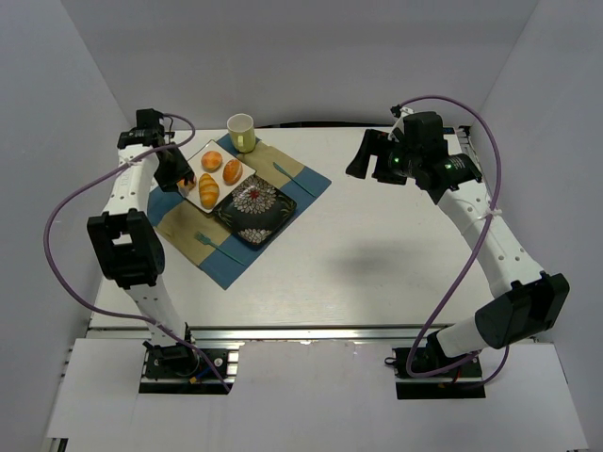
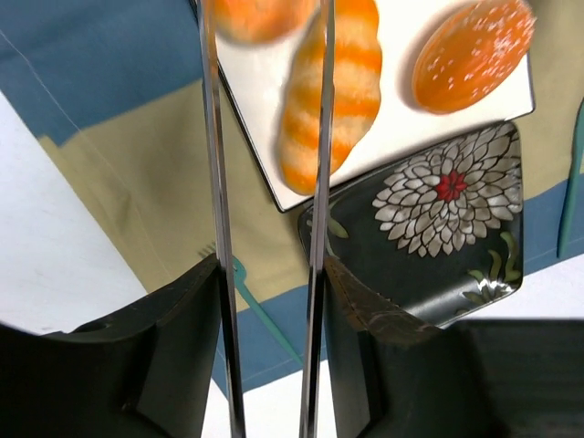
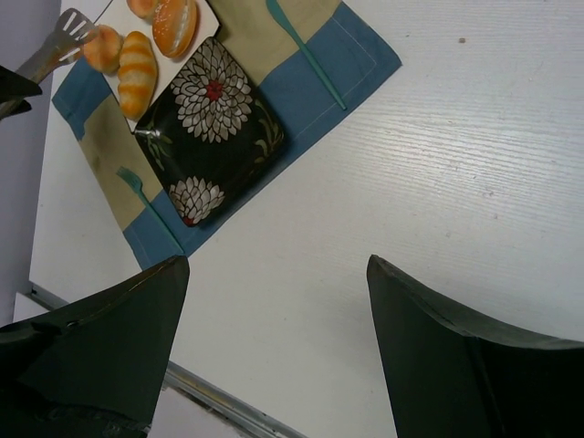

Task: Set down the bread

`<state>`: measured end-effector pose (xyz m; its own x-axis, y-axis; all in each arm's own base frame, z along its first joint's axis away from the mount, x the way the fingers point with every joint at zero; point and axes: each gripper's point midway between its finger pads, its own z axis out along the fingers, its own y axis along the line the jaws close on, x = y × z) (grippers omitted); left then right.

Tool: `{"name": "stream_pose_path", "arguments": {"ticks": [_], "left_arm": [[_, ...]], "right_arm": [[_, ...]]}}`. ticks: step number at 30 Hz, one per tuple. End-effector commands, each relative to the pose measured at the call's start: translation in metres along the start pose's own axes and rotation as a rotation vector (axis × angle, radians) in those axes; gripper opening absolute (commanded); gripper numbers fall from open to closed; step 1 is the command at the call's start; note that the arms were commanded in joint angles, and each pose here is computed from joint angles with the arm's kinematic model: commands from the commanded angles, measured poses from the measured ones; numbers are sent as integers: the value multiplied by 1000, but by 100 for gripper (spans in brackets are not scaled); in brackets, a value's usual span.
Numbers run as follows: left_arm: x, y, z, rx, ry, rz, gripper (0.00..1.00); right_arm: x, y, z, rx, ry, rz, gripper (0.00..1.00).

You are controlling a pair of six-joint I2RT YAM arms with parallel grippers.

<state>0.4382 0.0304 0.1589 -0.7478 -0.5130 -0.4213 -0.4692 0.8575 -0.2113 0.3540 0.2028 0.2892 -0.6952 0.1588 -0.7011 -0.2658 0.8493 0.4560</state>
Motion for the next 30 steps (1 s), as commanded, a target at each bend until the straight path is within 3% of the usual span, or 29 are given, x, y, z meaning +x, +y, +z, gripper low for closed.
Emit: {"name": "stream_pose_path", "arguments": {"ticks": [1,11,20,30], "left_arm": [[-21,-1,-24,-18,-80,21,56],[-16,0,-28,-28,-63,24,57],[-20,4,-21,-61,-52,46,66],[-16,-6,-5,-29,-20,66,66]], "right_arm": [[-23,7,-19,-9,-87,-37,85],[-25,8,-15,-18,-83,-32,85],[-22,6,-14,-12,-78,-32,85],[-21,4,-13,-9,-73,-29,85]]}}
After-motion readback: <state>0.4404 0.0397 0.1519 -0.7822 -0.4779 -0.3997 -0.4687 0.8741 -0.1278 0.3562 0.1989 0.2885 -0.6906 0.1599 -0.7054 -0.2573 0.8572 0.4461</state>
